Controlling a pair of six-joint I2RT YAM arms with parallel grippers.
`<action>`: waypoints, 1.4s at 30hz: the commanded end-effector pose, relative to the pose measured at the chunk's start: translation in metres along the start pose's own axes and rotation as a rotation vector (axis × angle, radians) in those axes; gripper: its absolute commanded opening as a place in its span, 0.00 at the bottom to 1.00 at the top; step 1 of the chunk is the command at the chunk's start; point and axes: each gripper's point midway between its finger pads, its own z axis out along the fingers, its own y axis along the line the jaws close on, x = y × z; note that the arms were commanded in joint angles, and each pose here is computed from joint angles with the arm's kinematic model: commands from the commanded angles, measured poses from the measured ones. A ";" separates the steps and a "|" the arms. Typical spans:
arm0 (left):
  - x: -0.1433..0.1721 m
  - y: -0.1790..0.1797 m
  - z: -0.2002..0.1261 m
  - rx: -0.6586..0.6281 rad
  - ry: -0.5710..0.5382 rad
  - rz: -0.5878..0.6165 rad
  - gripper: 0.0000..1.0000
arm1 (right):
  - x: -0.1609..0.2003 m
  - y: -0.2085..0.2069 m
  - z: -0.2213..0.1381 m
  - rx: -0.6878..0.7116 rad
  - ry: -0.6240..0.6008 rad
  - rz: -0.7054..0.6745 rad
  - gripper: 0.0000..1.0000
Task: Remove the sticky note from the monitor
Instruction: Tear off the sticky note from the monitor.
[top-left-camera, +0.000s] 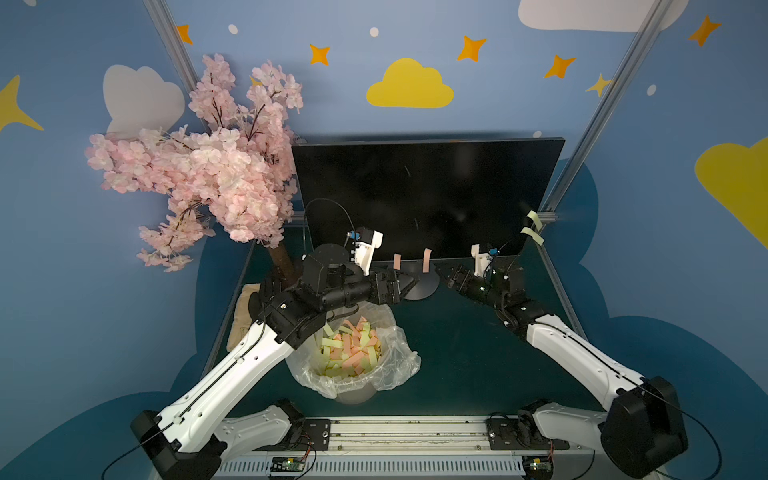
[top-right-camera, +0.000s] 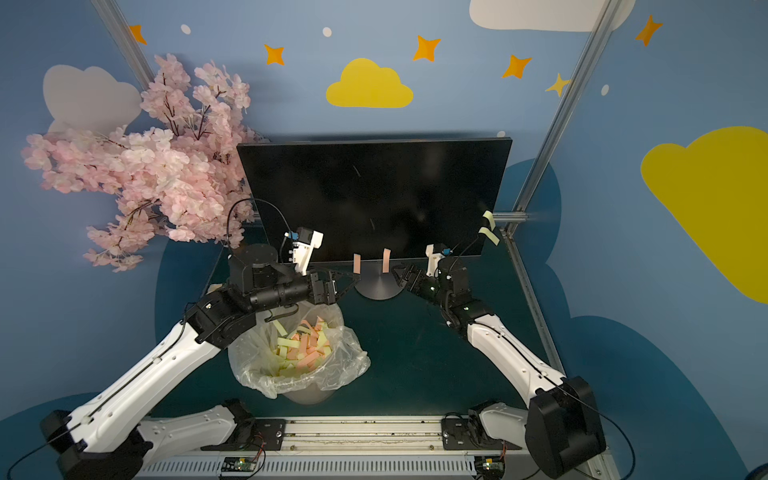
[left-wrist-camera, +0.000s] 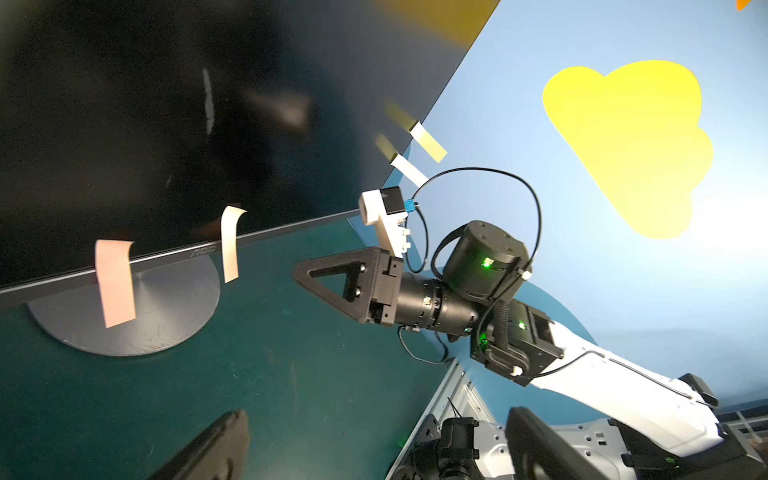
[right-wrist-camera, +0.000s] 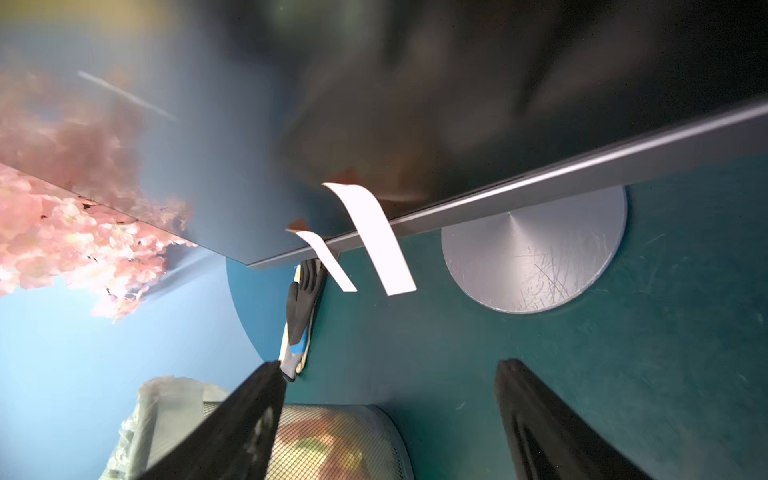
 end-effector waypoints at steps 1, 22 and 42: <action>-0.013 -0.018 0.002 0.079 -0.018 0.018 1.00 | -0.008 0.019 0.008 -0.132 -0.004 0.030 0.82; -0.013 -0.013 0.015 0.079 0.005 -0.004 1.00 | 0.002 0.020 0.053 -0.254 0.099 0.038 0.68; -0.013 -0.010 0.017 0.070 0.003 -0.015 1.00 | 0.001 0.009 0.061 -0.231 0.099 0.055 0.36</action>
